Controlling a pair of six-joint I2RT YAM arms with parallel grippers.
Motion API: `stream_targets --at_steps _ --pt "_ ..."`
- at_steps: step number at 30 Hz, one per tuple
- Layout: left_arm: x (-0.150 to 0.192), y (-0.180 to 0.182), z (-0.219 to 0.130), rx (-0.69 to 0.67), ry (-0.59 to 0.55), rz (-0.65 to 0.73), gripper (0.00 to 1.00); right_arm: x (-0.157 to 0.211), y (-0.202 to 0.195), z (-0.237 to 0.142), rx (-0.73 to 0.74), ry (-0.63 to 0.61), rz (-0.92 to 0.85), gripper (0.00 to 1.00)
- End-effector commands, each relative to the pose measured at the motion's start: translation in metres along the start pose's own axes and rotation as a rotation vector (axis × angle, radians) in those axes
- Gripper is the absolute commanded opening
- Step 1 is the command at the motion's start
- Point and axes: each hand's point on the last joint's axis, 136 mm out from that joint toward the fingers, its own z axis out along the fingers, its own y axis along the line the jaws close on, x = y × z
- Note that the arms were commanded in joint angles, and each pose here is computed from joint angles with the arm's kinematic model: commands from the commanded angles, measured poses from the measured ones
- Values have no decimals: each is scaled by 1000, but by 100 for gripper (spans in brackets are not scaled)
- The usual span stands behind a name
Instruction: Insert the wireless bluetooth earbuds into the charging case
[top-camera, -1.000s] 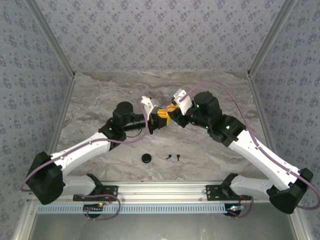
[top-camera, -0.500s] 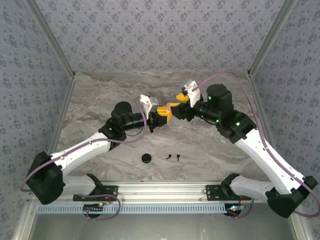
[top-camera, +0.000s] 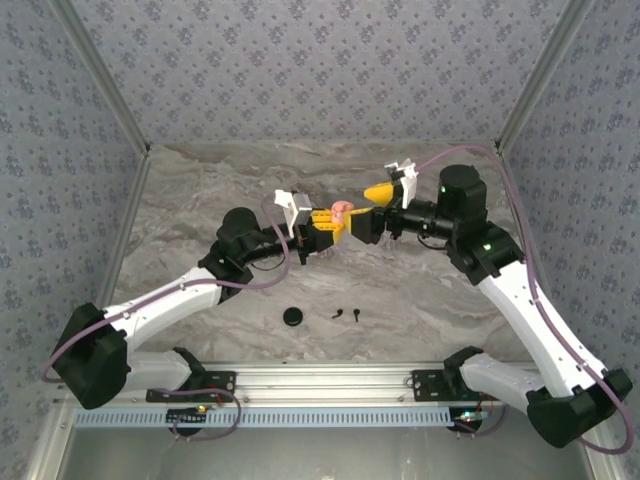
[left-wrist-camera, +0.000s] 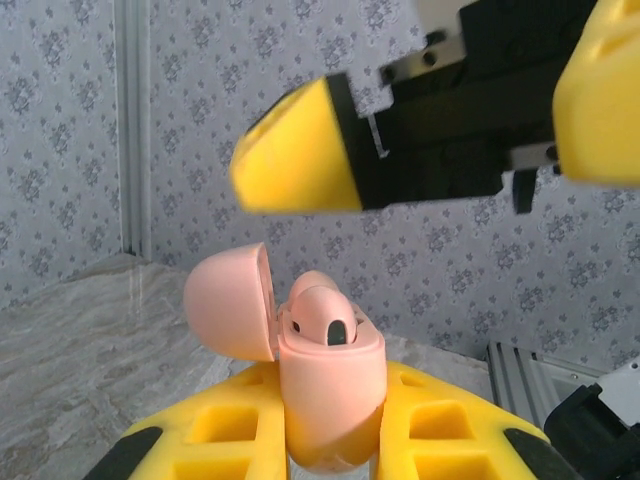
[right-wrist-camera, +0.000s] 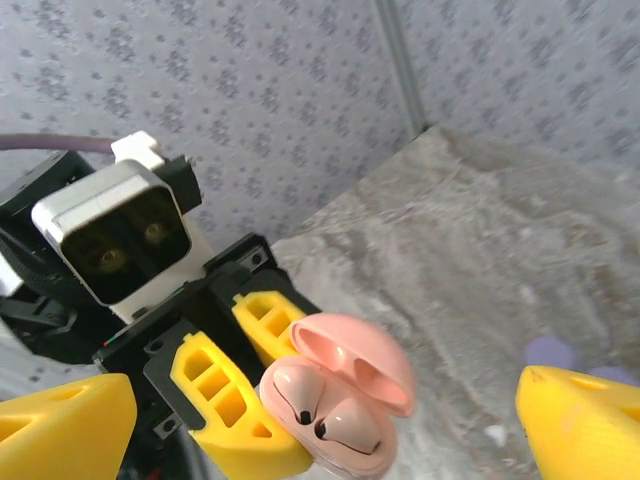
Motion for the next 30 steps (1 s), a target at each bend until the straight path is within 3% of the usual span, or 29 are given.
stream_targets --at_steps 1,12,30 --pt "-18 -12 1 52 -59 26 0 5 13 9 -112 32 58 100" --pt "-15 -10 2 46 -41 14 0 -4 37 16 -211 44 15 100" --pt "-8 -5 5 24 -4 16 0 4 40 3 -171 44 -29 97"
